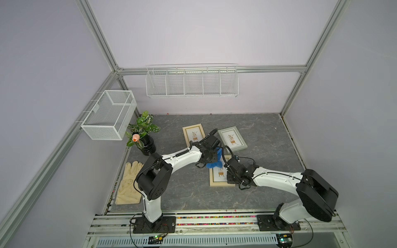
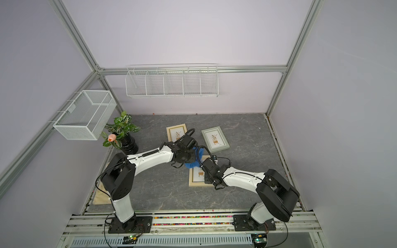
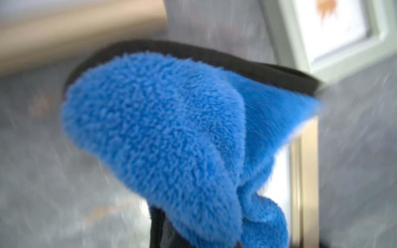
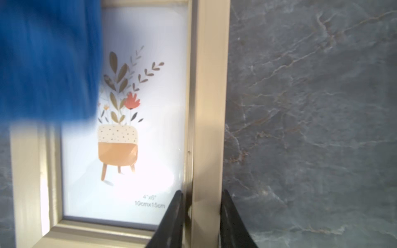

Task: Wipe the picture frame with a cloth
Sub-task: Wipe the dirt from the picture frame.

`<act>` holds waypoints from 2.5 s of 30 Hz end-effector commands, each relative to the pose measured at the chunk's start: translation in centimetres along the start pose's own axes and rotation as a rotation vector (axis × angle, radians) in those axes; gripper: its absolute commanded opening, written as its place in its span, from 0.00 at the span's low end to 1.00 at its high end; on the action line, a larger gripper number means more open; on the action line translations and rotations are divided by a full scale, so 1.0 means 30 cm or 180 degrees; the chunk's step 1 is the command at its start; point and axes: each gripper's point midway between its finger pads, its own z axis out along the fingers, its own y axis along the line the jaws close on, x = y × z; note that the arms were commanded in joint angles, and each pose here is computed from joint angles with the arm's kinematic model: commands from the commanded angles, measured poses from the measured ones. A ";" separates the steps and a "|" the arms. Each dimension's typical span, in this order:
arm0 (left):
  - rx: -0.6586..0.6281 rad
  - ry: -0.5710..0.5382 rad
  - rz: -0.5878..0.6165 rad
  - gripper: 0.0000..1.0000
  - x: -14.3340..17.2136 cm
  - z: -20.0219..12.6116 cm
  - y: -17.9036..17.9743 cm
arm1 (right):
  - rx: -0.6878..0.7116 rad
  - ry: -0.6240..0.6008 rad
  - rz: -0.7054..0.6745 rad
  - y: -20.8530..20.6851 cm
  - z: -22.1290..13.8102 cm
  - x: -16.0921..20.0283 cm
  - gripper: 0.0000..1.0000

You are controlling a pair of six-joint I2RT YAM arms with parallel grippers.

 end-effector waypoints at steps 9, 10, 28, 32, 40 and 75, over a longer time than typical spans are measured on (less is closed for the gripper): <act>0.0132 0.0274 0.0186 0.00 0.269 -0.051 -0.076 | 0.0117 0.0081 -0.0024 -0.051 -0.004 0.048 0.17; 0.0139 0.0324 0.0134 0.00 0.312 -0.056 -0.066 | 0.0107 0.0077 -0.0030 -0.046 -0.002 0.045 0.17; 0.0708 0.0711 -0.0127 0.00 0.583 -0.022 -0.140 | 0.0064 0.0033 -0.0007 -0.026 -0.012 0.022 0.17; 0.0980 0.0865 -0.0039 0.00 0.608 0.016 -0.219 | 0.0034 0.0043 -0.0009 -0.010 -0.007 0.019 0.17; 0.0442 0.0530 -0.0136 0.00 0.532 -0.048 -0.032 | 0.0148 0.0012 -0.0022 -0.042 -0.018 0.022 0.17; 0.0906 0.0157 -0.0296 0.00 0.220 0.046 -0.166 | 0.0069 0.0028 0.0026 -0.038 -0.013 0.042 0.17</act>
